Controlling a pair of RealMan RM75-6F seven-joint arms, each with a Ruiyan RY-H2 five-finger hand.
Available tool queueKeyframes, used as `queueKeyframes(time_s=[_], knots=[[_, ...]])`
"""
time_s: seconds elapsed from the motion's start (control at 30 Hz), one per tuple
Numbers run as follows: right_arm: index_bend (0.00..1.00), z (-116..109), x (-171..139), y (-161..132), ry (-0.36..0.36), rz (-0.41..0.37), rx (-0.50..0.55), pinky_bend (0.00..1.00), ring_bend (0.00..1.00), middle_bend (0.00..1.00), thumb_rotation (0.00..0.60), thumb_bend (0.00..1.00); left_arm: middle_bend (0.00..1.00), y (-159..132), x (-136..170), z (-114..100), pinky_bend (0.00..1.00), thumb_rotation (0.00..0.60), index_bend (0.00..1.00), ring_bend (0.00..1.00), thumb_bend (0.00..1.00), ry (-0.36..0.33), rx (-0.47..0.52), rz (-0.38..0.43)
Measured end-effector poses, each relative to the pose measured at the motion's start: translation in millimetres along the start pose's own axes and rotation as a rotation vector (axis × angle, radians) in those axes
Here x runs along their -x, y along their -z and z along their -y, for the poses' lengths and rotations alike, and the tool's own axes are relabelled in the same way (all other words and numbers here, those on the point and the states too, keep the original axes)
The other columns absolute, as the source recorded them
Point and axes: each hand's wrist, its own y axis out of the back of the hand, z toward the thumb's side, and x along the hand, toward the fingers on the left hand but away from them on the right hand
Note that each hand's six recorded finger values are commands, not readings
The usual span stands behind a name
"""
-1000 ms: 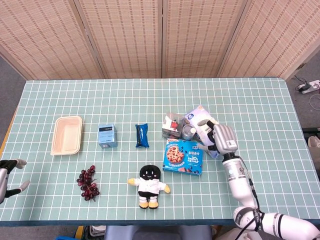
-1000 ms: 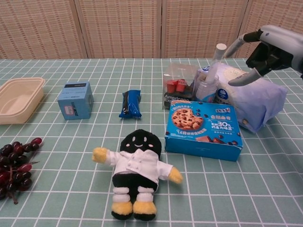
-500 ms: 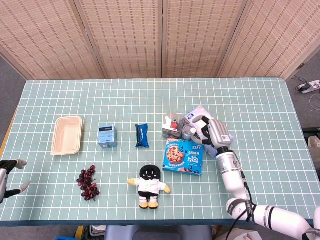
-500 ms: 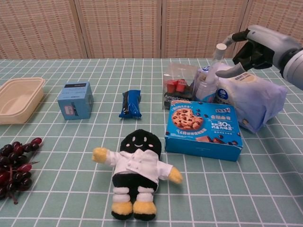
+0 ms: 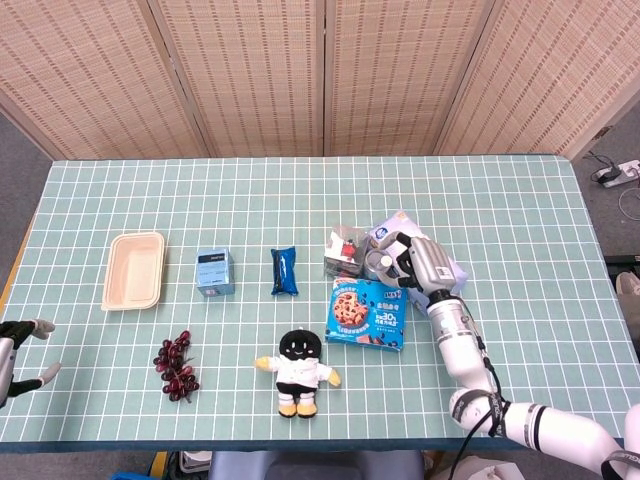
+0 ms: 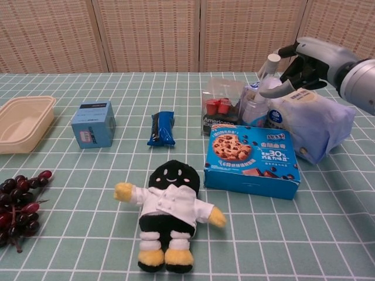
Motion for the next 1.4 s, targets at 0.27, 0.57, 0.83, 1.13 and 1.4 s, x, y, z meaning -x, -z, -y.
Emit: queueKeyframes(time_s=[0.27,0.57,0.83,1.13,1.4], knots=[[0.45,5,4,1,-0.021,0.013,0.013,1.0,1.0,1.0,0.6,0.2,0.44,0,0,-1,0.44,0.6,0.47,0.34,0.19,0.001,0.008,0.002],[0.47,11,9,1,-0.034,0.019,0.011,1.0,1.0,1.0,0.6,0.21,0.44,1,0,-2,0.44,0.6,0.47,0.34,0.19,-0.001,0.013,0.0],[0.53,13,10,4,-0.03,0.025,0.025,1.0,1.0,1.0,0.6,0.24,0.44,1,0,-2,0.44,0.6,0.47,0.34,0.19,0.0,0.014,0.0],[0.63,11,10,6,-0.025,0.03,0.037,1.0,1.0,1.0,0.6,0.28,0.44,1,0,-1,0.44,0.6,0.47,0.34,0.19,0.007,0.008,-0.002],[0.7,5,10,5,0.0,0.024,0.051,1.0,1.0,1.0,0.6,0.3,0.44,1,-1,-1,0.44,0.6,0.47,0.34,0.19,0.009,0.006,-0.002]])
